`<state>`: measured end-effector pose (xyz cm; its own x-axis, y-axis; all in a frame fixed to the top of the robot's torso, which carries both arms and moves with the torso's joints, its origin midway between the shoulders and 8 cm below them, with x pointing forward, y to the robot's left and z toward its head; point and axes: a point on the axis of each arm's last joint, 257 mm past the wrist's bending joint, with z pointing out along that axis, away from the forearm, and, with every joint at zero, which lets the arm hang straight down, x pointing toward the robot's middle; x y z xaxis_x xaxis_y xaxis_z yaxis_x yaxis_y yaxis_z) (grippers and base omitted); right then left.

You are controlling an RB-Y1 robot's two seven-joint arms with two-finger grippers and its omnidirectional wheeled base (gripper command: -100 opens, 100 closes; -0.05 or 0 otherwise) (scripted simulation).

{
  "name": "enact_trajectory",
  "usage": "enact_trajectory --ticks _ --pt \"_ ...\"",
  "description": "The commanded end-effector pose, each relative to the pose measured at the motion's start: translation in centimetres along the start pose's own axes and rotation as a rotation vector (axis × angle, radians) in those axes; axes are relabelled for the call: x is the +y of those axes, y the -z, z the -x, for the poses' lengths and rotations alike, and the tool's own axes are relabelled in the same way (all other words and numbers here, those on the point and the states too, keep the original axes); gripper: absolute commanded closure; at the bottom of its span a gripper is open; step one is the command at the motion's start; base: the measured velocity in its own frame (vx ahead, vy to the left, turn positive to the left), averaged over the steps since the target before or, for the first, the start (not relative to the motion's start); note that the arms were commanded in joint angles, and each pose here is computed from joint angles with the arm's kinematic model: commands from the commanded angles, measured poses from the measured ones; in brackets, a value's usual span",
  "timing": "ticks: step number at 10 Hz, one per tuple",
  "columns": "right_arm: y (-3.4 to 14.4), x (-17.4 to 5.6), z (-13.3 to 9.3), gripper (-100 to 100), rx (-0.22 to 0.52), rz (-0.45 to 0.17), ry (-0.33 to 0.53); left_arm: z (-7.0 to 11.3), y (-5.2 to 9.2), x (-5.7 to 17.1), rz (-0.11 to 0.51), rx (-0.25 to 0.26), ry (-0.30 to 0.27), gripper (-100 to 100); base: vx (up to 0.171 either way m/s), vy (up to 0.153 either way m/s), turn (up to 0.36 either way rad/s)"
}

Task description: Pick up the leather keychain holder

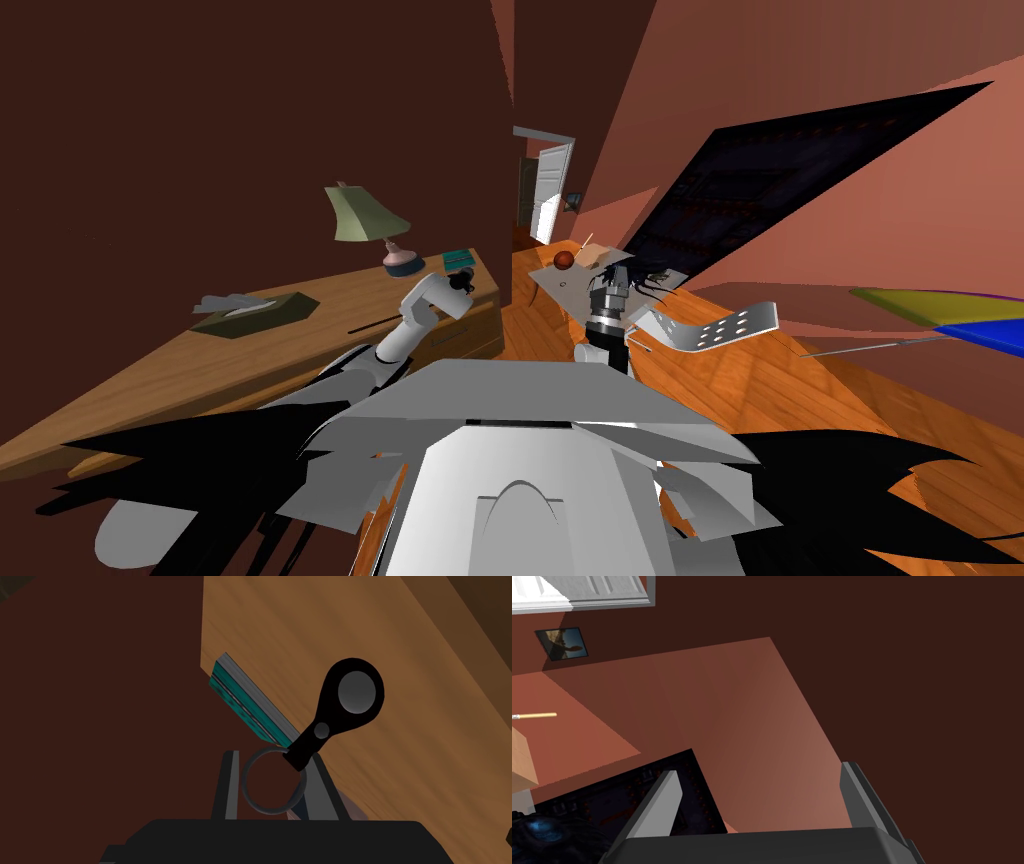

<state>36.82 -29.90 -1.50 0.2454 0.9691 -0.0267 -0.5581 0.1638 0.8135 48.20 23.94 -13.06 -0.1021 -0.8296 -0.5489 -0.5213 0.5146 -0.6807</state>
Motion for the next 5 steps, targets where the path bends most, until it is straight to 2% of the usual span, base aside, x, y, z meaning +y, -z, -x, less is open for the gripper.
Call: enact_trajectory --ticks 1,3,4,5 --pt "0.0 0.0 0.0 0 0.0 0.0 0.0 -0.03 0.83 0.01 0.0 0.002 -0.001 100 -0.016 -0.009 0.019" --pt "0.0 0.0 0.0 0 0.0 0.0 0.0 -0.03 1.51 -0.02 -0.001 0.003 -0.002 100 -0.028 -0.011 0.017" --pt "0.0 0.0 0.0 0 0.0 0.0 0.0 -0.02 1.24 -0.09 -0.003 0.003 -0.001 100 -0.014 -0.005 0.004" --pt "0.0 0.0 0.0 0 0.0 0.0 0.0 -0.02 1.3 -0.04 -0.001 0.003 -0.001 0 0.0 0.0 0.0"
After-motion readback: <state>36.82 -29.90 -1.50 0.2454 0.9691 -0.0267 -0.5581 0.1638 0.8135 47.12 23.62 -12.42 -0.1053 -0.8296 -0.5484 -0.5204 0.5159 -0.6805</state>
